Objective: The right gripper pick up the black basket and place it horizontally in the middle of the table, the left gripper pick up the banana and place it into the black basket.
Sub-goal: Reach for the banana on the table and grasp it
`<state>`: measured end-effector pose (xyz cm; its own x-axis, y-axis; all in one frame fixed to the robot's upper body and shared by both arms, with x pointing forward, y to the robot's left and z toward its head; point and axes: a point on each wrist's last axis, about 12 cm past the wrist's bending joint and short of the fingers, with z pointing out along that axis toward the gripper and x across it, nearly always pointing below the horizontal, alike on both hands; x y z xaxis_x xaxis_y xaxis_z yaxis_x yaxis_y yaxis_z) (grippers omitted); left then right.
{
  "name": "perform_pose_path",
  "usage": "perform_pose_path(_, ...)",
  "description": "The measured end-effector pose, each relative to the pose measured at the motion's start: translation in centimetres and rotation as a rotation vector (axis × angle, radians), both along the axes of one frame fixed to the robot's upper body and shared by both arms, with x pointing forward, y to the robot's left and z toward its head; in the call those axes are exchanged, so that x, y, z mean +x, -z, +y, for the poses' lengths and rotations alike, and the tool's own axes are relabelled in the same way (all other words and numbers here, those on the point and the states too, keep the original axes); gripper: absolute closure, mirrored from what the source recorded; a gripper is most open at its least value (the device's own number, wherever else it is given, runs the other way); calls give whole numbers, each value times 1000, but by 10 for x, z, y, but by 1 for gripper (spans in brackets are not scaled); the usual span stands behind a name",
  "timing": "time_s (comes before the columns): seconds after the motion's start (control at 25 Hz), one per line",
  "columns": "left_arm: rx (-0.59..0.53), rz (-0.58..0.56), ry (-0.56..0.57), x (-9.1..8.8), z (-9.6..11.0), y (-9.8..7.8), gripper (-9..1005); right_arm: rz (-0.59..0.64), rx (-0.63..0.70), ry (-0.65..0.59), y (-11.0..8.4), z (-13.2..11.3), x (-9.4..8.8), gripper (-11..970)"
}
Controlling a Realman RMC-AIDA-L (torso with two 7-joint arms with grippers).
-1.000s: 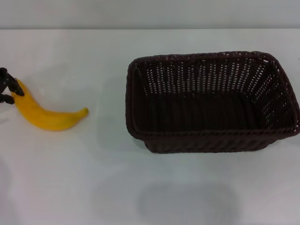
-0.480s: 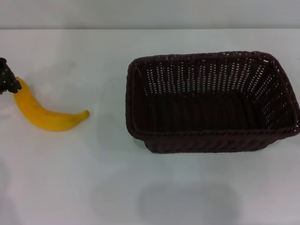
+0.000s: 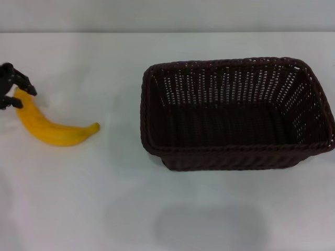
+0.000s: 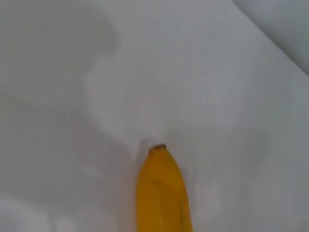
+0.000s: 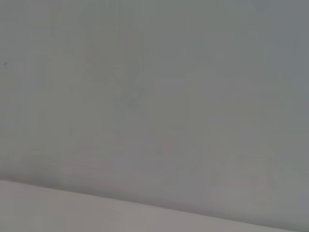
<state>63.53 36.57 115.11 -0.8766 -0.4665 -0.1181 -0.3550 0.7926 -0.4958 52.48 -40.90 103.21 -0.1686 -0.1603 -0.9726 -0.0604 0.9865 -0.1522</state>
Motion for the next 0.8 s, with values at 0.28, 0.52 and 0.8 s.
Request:
perform_pose_path(0.28, 30, 12, 7, 5, -16, 15, 453, 5, -14, -5, 2, 2, 0, 256)
perform_pose_path(0.52, 7, 45, -3, 2, -19, 17, 348, 11, -15, 0, 3, 1, -2, 256)
perform_pose_path(0.8, 9, 39, -8, 4, -12, -6, 182, 17, -25, 13, 3, -4, -5, 256)
